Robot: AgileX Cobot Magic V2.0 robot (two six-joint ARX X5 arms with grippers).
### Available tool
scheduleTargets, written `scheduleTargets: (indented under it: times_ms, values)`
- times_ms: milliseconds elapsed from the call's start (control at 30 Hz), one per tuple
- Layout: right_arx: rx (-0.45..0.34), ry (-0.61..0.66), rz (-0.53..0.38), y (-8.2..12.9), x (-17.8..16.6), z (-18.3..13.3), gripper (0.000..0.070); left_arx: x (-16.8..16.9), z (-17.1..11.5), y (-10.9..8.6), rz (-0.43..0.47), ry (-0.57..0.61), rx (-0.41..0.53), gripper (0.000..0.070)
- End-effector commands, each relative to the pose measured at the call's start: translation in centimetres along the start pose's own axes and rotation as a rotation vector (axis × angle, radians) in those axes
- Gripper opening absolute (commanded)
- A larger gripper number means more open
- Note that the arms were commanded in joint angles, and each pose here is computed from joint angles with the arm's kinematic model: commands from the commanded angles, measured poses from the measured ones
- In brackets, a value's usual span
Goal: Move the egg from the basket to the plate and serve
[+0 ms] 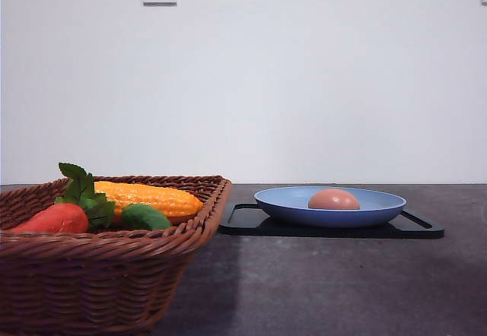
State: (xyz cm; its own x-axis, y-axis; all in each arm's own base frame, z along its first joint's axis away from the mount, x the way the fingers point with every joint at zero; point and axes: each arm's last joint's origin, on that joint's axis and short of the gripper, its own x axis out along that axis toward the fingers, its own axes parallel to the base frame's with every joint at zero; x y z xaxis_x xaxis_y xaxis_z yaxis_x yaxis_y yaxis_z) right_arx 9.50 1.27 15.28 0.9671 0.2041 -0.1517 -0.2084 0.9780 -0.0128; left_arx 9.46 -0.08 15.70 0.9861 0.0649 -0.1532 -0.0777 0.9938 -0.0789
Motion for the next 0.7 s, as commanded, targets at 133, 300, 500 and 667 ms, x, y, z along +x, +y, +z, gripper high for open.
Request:
scheduleTargets:
  times_ms: [133, 300, 500, 667]
  values:
    - [0.010, 0.000, 0.000, 0.00, 0.05, -0.17, 0.0000, 0.20, -0.86, 0.05, 0.003, 0.037, 0.002, 0.0000]
    - [0.010, 0.000, 0.000, 0.00, 0.05, -0.17, 0.0000, 0.20, -0.86, 0.05, 0.003, 0.037, 0.002, 0.0000]
    - [0.010, 0.000, 0.000, 0.00, 0.05, -0.17, 0.0000, 0.20, -0.86, 0.05, 0.003, 0.037, 0.002, 0.0000]
    - [0.010, 0.000, 0.000, 0.00, 0.05, -0.17, 0.0000, 0.20, -0.86, 0.05, 0.003, 0.037, 0.002, 0.0000]
